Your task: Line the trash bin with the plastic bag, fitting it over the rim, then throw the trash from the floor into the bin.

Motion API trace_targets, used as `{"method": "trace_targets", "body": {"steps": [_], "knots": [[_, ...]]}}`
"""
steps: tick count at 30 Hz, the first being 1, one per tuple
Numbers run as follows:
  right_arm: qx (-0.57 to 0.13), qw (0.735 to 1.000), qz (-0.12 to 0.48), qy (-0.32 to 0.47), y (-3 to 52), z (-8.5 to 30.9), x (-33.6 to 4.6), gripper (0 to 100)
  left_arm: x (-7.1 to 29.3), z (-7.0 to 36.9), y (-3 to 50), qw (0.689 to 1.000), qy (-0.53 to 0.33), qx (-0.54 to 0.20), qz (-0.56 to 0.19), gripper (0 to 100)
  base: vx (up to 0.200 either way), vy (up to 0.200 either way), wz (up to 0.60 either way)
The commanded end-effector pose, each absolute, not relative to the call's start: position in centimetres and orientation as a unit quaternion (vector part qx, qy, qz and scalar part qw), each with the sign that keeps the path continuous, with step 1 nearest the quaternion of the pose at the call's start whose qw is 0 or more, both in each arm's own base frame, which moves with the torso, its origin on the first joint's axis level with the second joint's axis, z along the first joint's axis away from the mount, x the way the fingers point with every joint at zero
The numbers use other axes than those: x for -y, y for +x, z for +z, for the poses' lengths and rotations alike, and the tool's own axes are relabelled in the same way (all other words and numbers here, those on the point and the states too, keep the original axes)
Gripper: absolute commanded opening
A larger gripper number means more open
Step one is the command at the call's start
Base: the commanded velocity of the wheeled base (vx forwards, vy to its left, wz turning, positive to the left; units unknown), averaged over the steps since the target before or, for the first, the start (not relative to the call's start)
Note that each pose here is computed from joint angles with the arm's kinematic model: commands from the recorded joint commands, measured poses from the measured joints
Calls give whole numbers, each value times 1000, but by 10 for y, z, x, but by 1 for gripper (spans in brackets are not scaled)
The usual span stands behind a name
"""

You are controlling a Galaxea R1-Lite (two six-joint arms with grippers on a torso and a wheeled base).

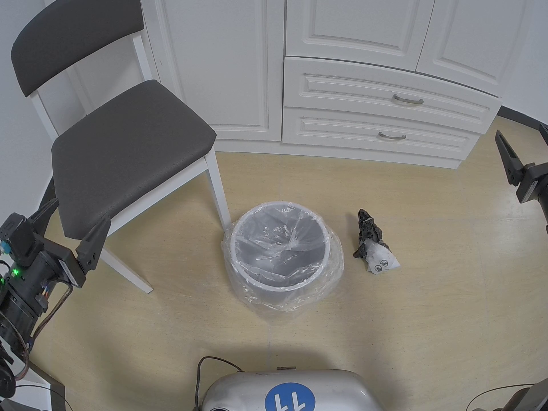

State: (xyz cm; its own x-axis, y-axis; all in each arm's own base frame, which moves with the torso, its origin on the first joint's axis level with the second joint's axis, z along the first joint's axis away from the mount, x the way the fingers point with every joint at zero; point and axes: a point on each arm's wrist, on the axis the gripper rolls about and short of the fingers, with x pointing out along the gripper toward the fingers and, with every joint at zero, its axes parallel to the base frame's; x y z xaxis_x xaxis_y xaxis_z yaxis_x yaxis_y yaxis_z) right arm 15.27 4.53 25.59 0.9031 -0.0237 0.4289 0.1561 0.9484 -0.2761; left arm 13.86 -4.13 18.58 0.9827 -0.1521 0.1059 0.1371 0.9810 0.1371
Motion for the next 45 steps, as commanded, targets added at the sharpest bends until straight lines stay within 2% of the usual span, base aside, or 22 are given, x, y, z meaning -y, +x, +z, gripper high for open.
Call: {"method": "trace_targets", "body": {"steps": [1, 4, 6, 9, 10, 11, 15, 18, 26, 31, 35, 45], "knots": [[208, 965, -86, -133, 160, 274, -46, 100, 36, 224, 123, 992, 47, 100, -52, 100, 0, 0, 0], [188, 970, -80, -130, 168, 280, -49, 100, 35, 225, 118, 993, 49, 94, -53, 100, 0, 0, 0], [109, 979, -69, -158, 184, 302, -51, 100, 32, 221, 110, 994, 53, 79, -52, 100, 0, 0, 0], [34, 981, -56, -184, 185, 310, -44, 100, 31, 208, 108, 996, 50, 55, -53, 100, 0, 0, 0], [34, 981, -56, -184, 185, 310, -44, 100, 31, 208, 108, 996, 50, 55, -53, 100, 0, 0, 0], [10, 987, -28, -159, 186, 312, -41, 100, 29, 196, 105, 998, 33, 37, -50, 100, 0, 0, 0], [3, 995, 7, -98, 192, 305, -30, 100, 24, 189, 97, 999, 8, 30, -42, 100, 0, 0, 0], [-13, 996, 3, -85, 212, 300, -6, 100, 24, 186, 97, 999, -10, 24, -45, 100, 0, 0, 0], [-36, 996, -7, -81, 239, 295, 8, 100, 27, 179, 106, 999, -11, 0, -44, 100, 0, 0, 0], [-50, 996, -6, -80, 257, 288, 9, 100, 28, 155, 98, 997, 5, -43, -63, 100, 0, 0, 0], [-62, 995, -6, -79, 273, 283, 10, 100, 30, 157, 98, 997, 6, -39, -72, 100, 0, 0, 0], [-130, 987, 2, -95, 346, 235, 13, 100, 25, 150, 93, 998, -1, -42, -52, 100, 0, 0, 0]]}}
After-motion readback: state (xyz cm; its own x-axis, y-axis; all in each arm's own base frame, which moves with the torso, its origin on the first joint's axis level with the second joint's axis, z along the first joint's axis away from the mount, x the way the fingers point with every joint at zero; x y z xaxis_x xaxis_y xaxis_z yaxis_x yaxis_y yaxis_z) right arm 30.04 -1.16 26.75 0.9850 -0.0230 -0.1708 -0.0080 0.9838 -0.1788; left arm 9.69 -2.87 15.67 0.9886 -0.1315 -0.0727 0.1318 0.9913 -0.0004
